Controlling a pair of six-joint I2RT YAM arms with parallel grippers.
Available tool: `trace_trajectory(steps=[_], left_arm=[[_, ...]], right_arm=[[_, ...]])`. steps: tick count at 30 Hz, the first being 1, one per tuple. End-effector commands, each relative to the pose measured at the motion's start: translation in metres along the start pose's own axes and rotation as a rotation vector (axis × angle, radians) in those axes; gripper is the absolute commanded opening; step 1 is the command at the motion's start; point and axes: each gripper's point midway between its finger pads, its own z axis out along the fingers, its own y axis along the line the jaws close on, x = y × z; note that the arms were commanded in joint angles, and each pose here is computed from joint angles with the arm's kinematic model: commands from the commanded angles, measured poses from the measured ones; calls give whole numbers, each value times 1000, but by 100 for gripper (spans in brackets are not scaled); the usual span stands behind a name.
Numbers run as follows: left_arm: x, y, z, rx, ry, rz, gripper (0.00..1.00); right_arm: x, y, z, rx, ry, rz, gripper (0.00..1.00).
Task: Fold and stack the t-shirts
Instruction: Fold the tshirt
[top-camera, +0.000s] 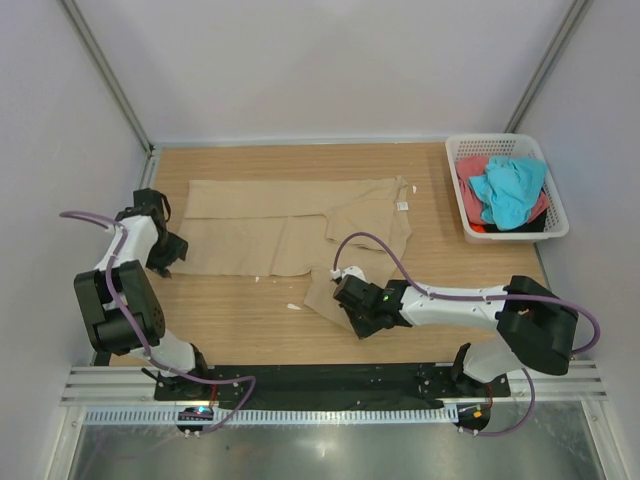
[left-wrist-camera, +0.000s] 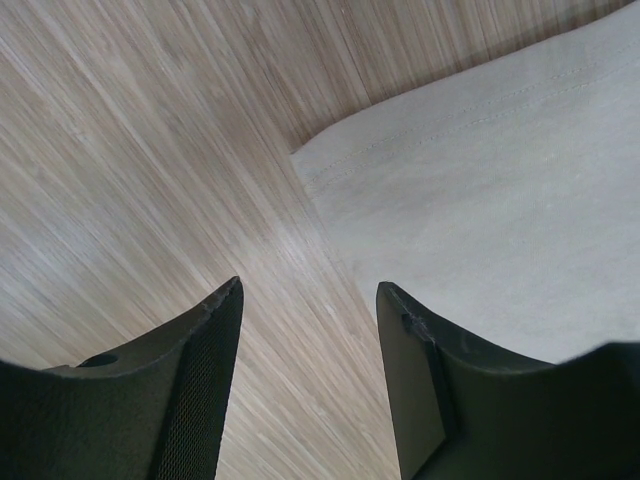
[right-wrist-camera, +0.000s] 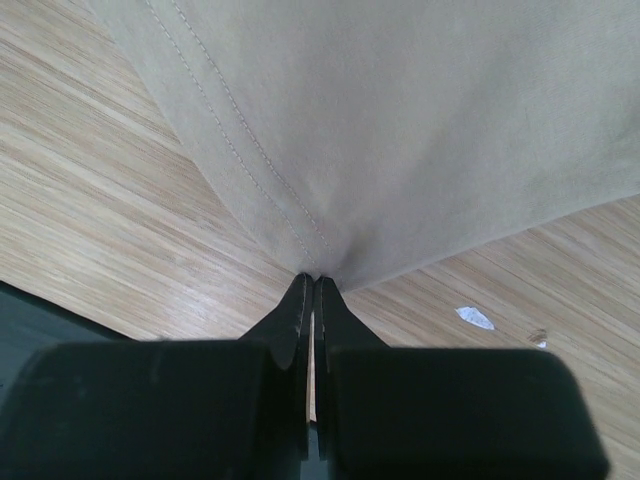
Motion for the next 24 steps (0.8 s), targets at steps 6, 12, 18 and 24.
trace_trajectory(steps=[6, 12, 18, 24], left_arm=[[-7, -5, 12, 0, -27, -73, 54], [-14, -2, 22, -42, -33, -81, 52], [-14, -4, 37, -29, -18, -129, 45], [-6, -9, 50, -20, 19, -134, 32]], right_arm=[[-9, 3, -10, -6, -72, 21, 1], [-26, 10, -30, -45, -154, 40, 1], [-34, 11, -40, -57, -186, 26, 1], [-41, 6, -48, -30, -209, 13, 1]])
